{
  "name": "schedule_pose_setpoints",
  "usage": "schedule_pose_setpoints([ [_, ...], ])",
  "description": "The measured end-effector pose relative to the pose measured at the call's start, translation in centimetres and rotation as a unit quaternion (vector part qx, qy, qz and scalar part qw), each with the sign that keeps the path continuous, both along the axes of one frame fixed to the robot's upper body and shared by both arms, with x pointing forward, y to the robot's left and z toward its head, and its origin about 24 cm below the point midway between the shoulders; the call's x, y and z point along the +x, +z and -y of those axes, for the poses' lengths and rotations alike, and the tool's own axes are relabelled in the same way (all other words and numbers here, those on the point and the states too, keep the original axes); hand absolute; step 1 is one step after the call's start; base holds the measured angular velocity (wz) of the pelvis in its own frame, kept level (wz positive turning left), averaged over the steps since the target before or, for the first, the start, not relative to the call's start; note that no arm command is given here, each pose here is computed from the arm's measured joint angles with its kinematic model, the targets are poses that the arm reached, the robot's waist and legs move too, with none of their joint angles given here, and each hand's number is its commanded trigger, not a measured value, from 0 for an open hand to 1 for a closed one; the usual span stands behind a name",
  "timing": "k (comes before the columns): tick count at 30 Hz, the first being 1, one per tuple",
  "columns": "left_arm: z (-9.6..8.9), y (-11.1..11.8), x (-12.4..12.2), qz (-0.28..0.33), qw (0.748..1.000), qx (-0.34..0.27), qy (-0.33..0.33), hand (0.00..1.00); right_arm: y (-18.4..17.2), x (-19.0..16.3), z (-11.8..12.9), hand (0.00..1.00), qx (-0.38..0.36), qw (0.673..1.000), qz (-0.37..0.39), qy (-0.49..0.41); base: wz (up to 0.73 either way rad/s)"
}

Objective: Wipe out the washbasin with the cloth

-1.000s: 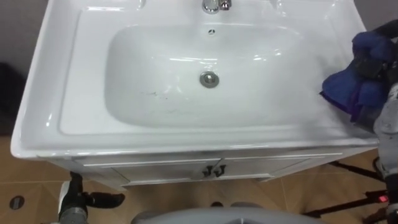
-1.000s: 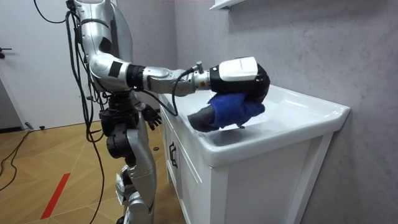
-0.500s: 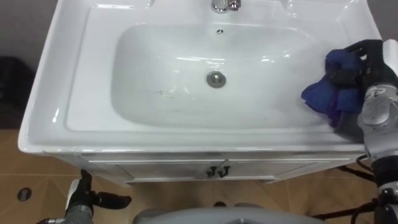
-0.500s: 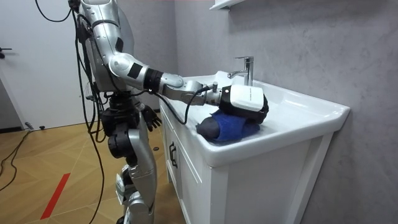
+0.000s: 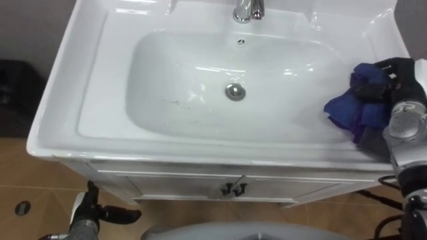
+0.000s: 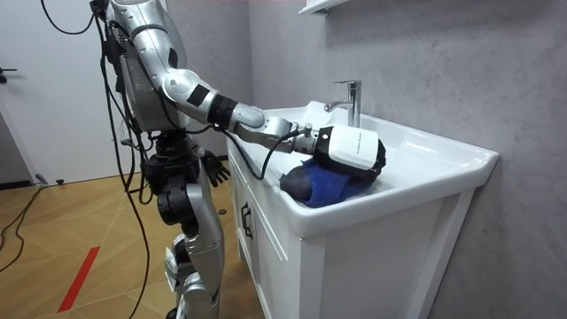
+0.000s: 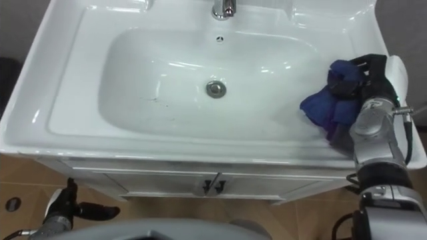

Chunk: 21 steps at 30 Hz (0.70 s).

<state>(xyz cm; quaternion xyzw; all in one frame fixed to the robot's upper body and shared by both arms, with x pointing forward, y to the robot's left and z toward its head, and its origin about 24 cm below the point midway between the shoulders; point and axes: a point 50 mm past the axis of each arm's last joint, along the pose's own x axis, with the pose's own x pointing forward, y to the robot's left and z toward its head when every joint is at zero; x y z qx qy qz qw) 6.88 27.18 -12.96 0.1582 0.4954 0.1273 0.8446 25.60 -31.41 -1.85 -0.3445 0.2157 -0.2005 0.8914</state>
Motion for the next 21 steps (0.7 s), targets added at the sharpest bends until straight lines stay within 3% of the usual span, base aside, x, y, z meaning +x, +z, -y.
schedule_pose_setpoints([
  [9,-0.03,0.0,-0.12,0.001,1.0,0.002,0.005,0.0,-0.22,-0.06,0.08,1.0,0.019,1.0,0.007,-0.006,0.0],
  [10,-0.03,0.0,-0.11,0.001,1.0,0.002,0.005,0.0,-0.21,-0.06,0.08,0.87,0.02,1.0,0.008,-0.006,0.0],
  [11,0.0,-0.01,-0.11,0.001,1.0,0.002,0.004,0.0,-0.22,-0.07,0.11,0.58,0.021,1.0,0.009,-0.006,0.0],
  [12,0.03,-0.02,-0.1,0.0,1.0,0.002,0.004,0.0,-0.25,-0.11,0.15,0.49,0.022,1.0,0.008,-0.007,0.0],
  [13,0.08,-0.03,-0.1,0.0,1.0,0.003,0.002,0.0,-0.29,-0.16,0.21,0.13,0.025,1.0,0.008,-0.009,0.0],
  [15,0.18,-0.06,-0.1,0.0,1.0,0.006,0.001,0.0,-0.27,-0.2,0.35,0.0,0.035,0.999,0.01,-0.013,0.0],
  [21,0.25,-0.08,-0.09,-0.001,1.0,0.006,0.0,0.0,-0.43,-0.19,0.59,0.0,0.054,0.998,0.013,-0.03,0.01],
])
